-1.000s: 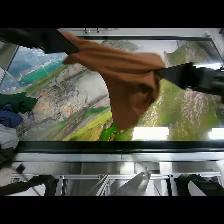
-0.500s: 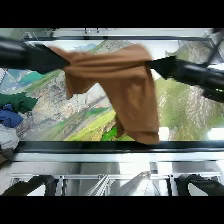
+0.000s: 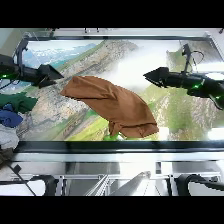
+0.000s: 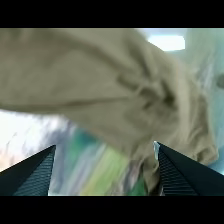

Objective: Fold the shirts.

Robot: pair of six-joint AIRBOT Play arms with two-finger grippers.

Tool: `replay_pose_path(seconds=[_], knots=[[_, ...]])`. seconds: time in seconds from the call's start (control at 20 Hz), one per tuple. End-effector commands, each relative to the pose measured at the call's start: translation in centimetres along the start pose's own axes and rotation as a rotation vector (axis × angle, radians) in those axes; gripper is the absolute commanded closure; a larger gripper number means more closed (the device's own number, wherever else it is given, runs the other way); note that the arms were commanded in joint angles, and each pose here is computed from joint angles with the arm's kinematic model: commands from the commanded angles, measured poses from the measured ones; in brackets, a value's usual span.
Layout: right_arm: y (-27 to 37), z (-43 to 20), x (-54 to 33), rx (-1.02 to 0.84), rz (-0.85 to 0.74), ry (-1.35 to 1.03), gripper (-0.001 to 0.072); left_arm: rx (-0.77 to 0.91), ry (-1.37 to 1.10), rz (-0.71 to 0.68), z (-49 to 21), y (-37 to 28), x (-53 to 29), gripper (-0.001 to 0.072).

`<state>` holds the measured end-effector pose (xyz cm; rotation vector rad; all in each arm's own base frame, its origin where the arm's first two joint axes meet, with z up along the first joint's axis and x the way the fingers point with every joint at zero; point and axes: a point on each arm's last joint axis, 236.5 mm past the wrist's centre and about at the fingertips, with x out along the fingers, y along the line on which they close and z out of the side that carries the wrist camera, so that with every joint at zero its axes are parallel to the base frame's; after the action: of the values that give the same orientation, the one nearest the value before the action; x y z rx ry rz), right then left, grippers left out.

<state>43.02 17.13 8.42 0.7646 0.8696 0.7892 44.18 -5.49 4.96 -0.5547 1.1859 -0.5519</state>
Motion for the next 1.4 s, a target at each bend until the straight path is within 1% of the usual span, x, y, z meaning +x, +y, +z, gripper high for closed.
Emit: replay_pose_path(seconds=[0.0,0.1,0.15,0.2,0.25,0.35,0.45,0.55,0.7,0.75,0.8,0.9,0.95,1.0,1.05,1.1,1.15,1.25,1.35], knots=[[-2.4,-6.7,-2.3,0.127,-0.138,0.213,0.0349,-0.13,0.135,-0.065,-3.4,3.4,1.0,-0.0008],[-2.6,-11.0,-2.9,0.213,-0.162,0.232,0.0355,-0.146,0.145,-0.061,-4.0,5.2,2.9,-0.0008],[-3.0,-12.9,-3.3,0.261,-0.187,0.214,0.0417,-0.161,0.131,-0.051,-3.6,6.2,3.7,-0.0008],[-3.5,-14.6,-3.8,0.306,-0.217,0.182,0.0426,-0.171,0.113,-0.037,-2.9,7.4,4.4,-0.0008],[-4.0,-16.1,-4.3,0.346,-0.245,0.143,0.0408,-0.176,0.104,-0.031,-2.1,8.3,5.0,-0.0007],[-4.3,-18.8,-5.2,0.418,-0.271,0.095,0.0402,-0.168,0.103,-0.04,-0.5,9.3,6.4,-0.0007],[-4.5,-20.9,-5.6,0.472,-0.281,0.08,0.0318,-0.147,0.118,-0.047,0.7,9.6,8.2,-0.0007],[-4.9,-22.4,-5.7,0.507,-0.286,0.089,0.0317,-0.132,0.133,-0.052,1.9,9.5,10.1,-0.0007],[-5.1,-22.9,-5.7,0.527,-0.288,0.094,0.0316,-0.091,0.129,-0.048,4.1,9.1,12.3,-0.0007],[-4.9,-22.8,-5.6,0.531,-0.281,0.091,0.0297,-0.079,0.133,-0.051,4.5,8.9,12.9,-0.0006],[-4.8,-22.8,-5.6,0.534,-0.276,0.089,0.0242,-0.078,0.14,-0.054,4.8,8.9,13.5,-0.0006],[-4.7,-22.8,-5.6,0.536,-0.271,0.093,0.0232,-0.082,0.16,-0.062,4.9,9.0,14.2,-0.0004],[-4.6,-22.9,-5.6,0.536,-0.27,0.096,0.0232,-0.08,0.18,-0.07,4.5,8.9,14.6,0.0048],[-4.4,-23.2,-5.5,0.539,-0.264,0.109,0.0232,-0.084,0.205,-0.079,3.9,8.9,14.8,0.0134],[-4.1,-23.5,-5.5,0.545,-0.256,0.128,0.0232,-0.089,0.222,-0.085,3.4,8.8,14.9,0.0254],[-4.0,-24.1,-5.6,0.557,-0.259,0.153,0.0232,-0.092,0.237,-0.094,3.0,8.7,14.9,0.057],[-4.5,-25.0,-5.9,0.576,-0.29,0.178,0.0232,-0.076,0.242,-0.104,2.9,8.5,14.8,0.0686],[-6.6,-27.2,-6.7,0.62,-0.387,0.216,0.0232,-0.092,0.228,-0.158,3.3,7.5,14.4,0.0686],[-8.0,-27.6,-6.6,0.646,-0.416,0.173,0.0231,-0.106,0.223,-0.214,3.5,6.5,13.9,0.0686]])
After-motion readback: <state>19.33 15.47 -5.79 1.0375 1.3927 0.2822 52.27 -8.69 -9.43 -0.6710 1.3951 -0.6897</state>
